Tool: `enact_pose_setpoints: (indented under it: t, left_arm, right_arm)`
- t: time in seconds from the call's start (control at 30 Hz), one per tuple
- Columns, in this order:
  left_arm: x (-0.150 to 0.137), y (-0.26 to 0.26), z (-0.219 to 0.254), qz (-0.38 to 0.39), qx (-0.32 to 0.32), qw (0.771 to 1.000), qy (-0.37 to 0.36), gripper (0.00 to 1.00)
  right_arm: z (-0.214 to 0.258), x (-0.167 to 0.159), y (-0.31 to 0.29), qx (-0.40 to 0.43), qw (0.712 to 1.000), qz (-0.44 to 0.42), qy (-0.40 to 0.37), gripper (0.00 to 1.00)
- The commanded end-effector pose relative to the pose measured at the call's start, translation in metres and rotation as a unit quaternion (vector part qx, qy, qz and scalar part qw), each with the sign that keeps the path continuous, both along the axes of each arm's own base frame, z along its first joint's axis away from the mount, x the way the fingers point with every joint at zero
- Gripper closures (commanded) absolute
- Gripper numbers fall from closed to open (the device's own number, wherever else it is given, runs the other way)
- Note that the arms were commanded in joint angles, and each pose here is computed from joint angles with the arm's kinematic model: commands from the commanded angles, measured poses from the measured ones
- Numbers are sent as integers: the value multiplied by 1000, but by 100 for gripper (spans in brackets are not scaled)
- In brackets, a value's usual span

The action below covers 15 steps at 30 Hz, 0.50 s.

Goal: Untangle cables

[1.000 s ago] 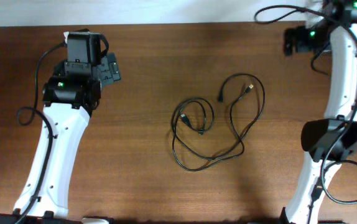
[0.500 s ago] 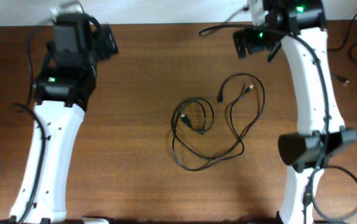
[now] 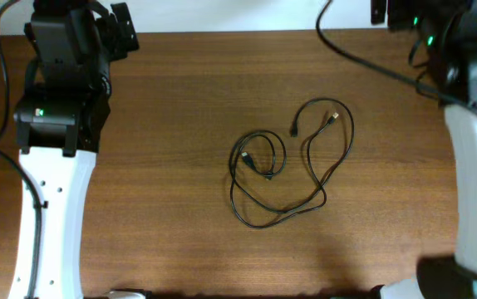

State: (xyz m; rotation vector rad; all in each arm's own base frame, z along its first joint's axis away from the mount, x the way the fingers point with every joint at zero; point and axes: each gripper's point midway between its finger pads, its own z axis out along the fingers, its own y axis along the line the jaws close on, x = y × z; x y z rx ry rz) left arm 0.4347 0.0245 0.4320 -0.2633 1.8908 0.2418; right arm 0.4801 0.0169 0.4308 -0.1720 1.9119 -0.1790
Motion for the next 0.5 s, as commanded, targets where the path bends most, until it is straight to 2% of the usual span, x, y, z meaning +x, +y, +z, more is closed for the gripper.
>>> enact_pose_setpoints:
  t: [0.0, 0.07, 0.13, 0.23, 0.3, 0.33, 0.37, 0.47]
  left_arm:
    - [-20, 8, 25, 13, 11, 999, -29, 1]
    - [-21, 8, 26, 13, 10, 999, -31, 1]
    - [-21, 8, 26, 11, 10, 999, -29, 1]
    - [-21, 6, 22, 7, 9, 1000, -21, 1]
    - [-23, 6, 21, 7, 9, 1000, -18, 1]
    - [-22, 5, 20, 3, 8, 1000, -16, 1]
    - [-21, 0, 18, -12, 3, 1000, -12, 1]
    - [-19, -10, 15, -39, -6, 999, -9, 1]
  right_arm:
    - [-30, -47, -16, 14, 1000, -16, -21, 1]
    - [-46, -64, -24, 44, 998, -34, -38, 1]
    - [-70, -83, -34, 118, 990, -71, -28, 1]
    - [-128, -107, -34, 186, 973, -113, 73, 1]
    - [-167, -116, -21, 198, 964, -117, 136, 1]
    - [-184, -120, -9, 195, 962, -105, 162, 1]
    - [-213, -128, 25, 194, 956, -53, 211, 1]
    - [-246, -150, 86, 161, 942, 82, 284, 1]
